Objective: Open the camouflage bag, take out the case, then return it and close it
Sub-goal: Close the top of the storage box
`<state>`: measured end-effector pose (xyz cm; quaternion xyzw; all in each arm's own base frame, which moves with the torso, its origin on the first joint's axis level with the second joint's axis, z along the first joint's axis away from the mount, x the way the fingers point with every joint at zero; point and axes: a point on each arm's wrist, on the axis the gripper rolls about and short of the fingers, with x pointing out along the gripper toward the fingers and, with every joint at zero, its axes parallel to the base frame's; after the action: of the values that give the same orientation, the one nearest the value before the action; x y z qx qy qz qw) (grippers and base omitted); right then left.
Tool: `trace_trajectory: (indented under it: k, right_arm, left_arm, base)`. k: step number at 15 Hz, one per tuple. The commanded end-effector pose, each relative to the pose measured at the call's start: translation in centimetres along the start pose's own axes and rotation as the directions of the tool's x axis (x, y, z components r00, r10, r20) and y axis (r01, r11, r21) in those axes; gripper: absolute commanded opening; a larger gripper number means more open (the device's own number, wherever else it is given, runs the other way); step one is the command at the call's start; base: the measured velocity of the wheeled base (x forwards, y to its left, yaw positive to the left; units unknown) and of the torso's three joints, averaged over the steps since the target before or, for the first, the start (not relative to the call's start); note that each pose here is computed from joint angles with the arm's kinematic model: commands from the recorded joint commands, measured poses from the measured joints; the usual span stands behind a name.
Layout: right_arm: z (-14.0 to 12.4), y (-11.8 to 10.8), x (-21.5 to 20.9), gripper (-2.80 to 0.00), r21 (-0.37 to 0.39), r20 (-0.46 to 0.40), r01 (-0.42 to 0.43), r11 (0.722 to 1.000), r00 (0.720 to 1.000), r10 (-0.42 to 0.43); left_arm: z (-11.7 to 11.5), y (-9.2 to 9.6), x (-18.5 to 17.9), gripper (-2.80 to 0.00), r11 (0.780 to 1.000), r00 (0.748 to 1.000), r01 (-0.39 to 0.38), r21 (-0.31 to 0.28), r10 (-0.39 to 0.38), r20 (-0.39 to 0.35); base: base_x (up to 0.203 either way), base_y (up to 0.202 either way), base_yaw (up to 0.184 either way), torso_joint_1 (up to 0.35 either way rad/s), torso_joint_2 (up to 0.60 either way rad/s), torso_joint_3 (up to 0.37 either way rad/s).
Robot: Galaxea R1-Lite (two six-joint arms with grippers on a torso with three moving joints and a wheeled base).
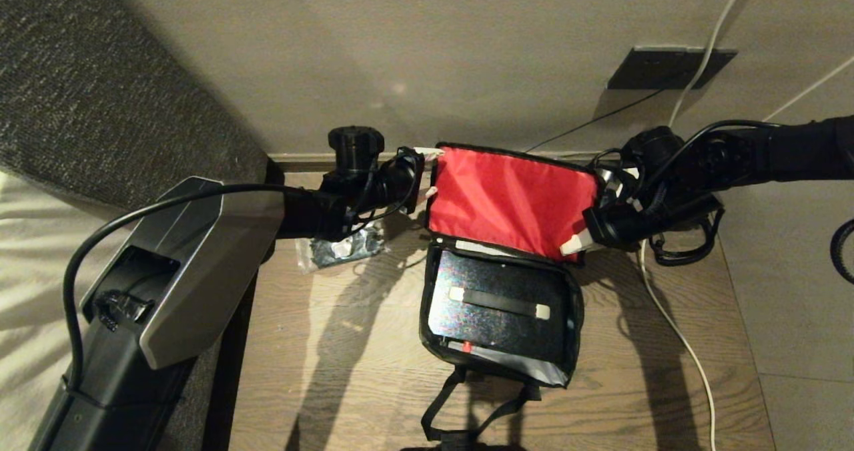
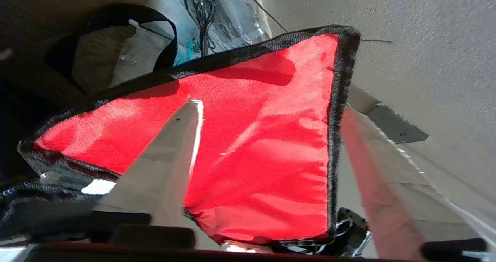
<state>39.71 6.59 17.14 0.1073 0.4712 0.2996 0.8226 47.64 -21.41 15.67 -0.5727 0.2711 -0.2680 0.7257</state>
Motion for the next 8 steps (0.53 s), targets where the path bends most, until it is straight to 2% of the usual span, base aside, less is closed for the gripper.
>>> trace_trajectory:
  k: [1, 2, 5, 8]
  right_arm:
    - [0.0, 0.0, 0.0, -2.8, 0.002, -0.001, -0.004, 1.0, 1.0, 0.004]
    - [-0.1, 0.0, 0.0, -2.8, 0.003, -0.004, -0.004, 1.0, 1.0, 0.004]
    - [-0.1, 0.1, -0.1, -2.8, 0.004, -0.005, -0.006, 1.0, 1.0, 0.006]
    - [-0.1, 0.2, -0.2, -2.8, 0.003, -0.004, -0.004, 1.0, 1.0, 0.004]
  left_arm:
    - [-0.1, 1.2, 0.4, 0.0, 1.0, 1.0, -0.018, -0.013, 0.018, -0.006]
    - [-0.2, 1.6, 0.6, 0.0, 1.0, 1.0, -0.024, -0.005, 0.024, -0.006]
    - [0.0, 2.2, 0.7, 0.0, 0.996, 0.999, -0.039, 0.083, 0.04, -0.011]
    - [1.4, 1.7, -0.3, 0.0, 0.993, 0.999, -0.048, 0.107, 0.047, 0.017]
  base:
    - [0.0, 0.0, 0.0, 0.0, 0.0, 0.0]
    - [0.0, 0.0, 0.0, 0.0, 0.0, 0.0]
    - [0.0, 0.0, 0.0, 0.0, 0.0, 0.0]
    - [0.0, 0.0, 0.0, 0.0, 0.0, 0.0]
